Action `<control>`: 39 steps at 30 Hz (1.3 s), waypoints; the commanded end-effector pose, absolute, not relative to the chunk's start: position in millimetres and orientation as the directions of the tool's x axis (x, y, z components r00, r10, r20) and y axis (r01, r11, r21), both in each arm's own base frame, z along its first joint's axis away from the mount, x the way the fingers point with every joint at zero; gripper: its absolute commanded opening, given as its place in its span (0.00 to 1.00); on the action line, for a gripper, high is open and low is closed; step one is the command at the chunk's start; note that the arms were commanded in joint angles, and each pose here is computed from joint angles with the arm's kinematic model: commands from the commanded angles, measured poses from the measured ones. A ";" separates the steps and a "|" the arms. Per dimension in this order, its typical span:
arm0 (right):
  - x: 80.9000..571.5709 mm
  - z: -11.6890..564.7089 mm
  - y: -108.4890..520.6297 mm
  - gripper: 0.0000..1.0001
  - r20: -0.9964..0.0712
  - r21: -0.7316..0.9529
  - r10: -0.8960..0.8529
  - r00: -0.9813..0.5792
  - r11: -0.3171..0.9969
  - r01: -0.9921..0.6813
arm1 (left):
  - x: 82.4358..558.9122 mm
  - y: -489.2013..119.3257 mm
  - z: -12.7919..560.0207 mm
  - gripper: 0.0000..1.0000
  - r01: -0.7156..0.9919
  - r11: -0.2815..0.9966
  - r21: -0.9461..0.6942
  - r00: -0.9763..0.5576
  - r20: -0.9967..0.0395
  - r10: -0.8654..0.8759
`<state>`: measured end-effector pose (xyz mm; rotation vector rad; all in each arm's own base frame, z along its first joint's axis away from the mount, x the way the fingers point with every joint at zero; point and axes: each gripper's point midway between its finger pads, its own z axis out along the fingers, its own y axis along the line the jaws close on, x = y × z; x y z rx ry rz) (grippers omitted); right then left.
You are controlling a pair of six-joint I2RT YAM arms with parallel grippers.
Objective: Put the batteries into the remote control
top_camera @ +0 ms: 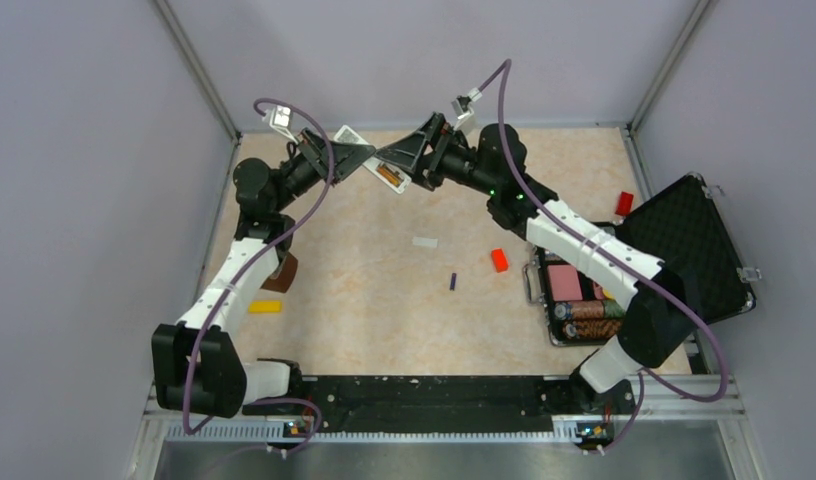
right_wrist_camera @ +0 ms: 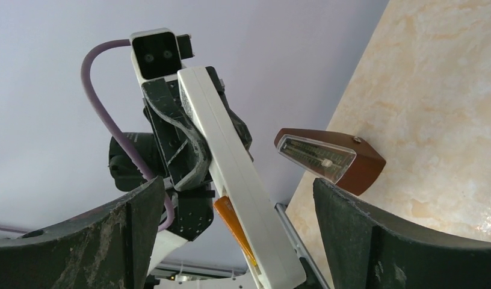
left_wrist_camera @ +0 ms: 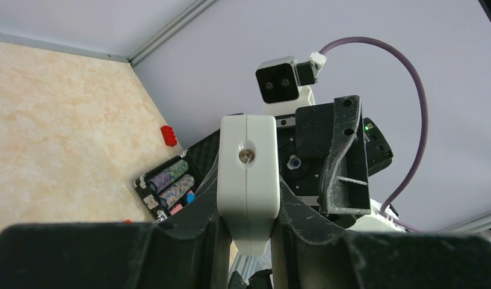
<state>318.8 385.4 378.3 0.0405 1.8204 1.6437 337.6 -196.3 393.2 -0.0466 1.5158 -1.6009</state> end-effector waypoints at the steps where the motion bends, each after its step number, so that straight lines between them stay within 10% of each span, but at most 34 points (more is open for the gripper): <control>1: 322.6 395.8 389.8 0.91 -0.490 0.869 0.437 -0.754 0.183 -0.459 | 332.7 -195.3 404.0 0.00 0.617 0.165 -0.769 -0.545 -0.569 -0.615; 39: 316.5 371.5 404.3 0.41 -0.444 0.894 0.366 -0.818 0.126 -0.429 | 334.0 -190.2 422.3 0.00 0.615 0.151 -0.774 -0.516 -0.539 -0.666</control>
